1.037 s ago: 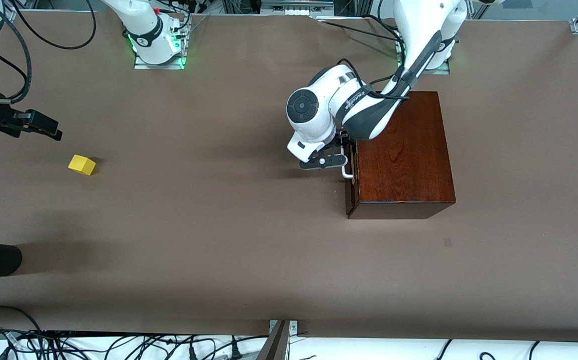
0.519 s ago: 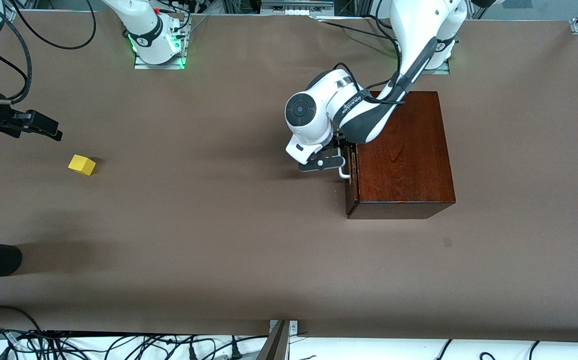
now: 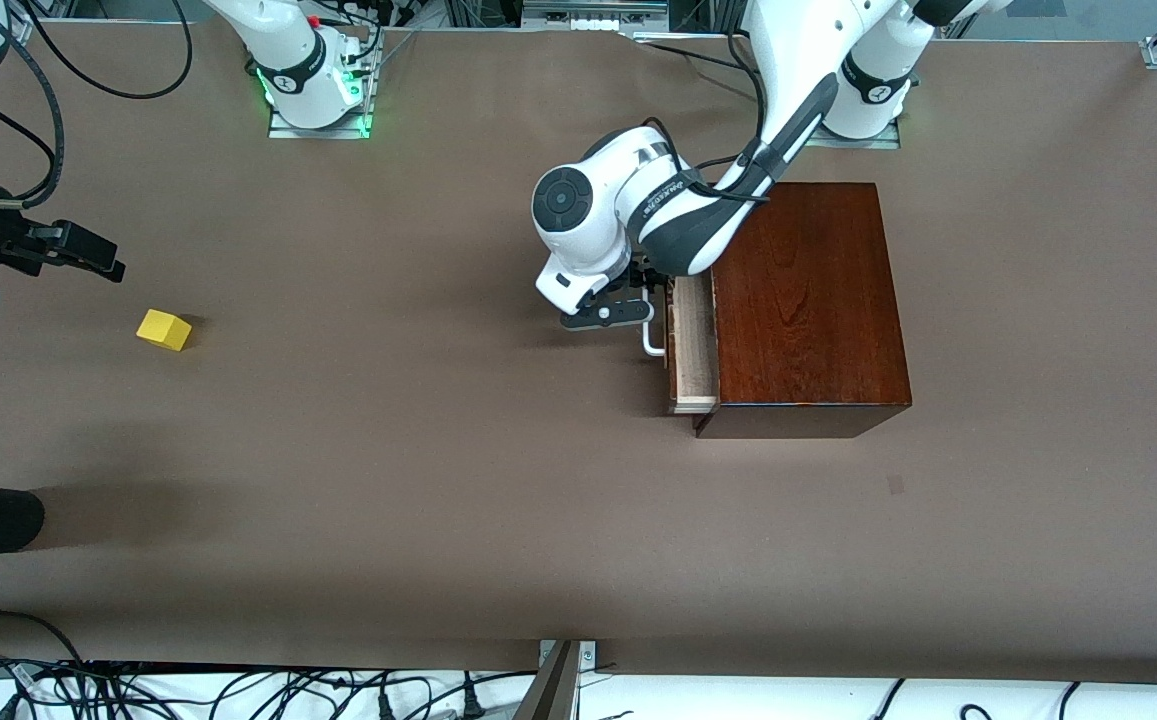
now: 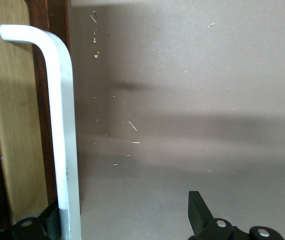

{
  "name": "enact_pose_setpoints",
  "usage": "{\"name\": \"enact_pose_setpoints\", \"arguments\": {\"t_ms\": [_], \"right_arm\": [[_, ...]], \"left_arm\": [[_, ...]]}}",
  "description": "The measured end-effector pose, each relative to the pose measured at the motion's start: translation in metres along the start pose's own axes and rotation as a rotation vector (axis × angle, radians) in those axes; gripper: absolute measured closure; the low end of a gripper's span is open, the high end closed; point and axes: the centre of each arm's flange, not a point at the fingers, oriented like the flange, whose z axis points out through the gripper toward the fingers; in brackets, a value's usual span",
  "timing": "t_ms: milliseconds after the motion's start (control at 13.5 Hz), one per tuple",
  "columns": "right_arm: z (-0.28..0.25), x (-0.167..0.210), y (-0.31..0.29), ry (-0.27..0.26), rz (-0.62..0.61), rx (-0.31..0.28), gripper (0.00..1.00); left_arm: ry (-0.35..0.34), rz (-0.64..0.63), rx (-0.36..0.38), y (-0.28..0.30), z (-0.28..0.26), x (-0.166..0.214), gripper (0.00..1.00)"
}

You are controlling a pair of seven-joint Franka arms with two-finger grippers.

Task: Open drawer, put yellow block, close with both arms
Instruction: 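Pull the drawer open by its handle with the left gripper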

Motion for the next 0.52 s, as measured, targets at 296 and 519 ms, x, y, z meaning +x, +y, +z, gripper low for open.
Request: {"name": "enact_pose_setpoints", "arguments": {"t_ms": [296,519], "right_arm": [[0.000,0.000,0.000,0.000,0.000,0.000,0.00],[0.000,0.000,0.000,0.000,0.000,0.000,0.00]], "left_arm": [[0.013,-0.009,-0.018,0.018,-0.006,-0.010,0.00],[0.022,-0.024,-0.003,0.028,-0.004,-0.015,0.00]]}}
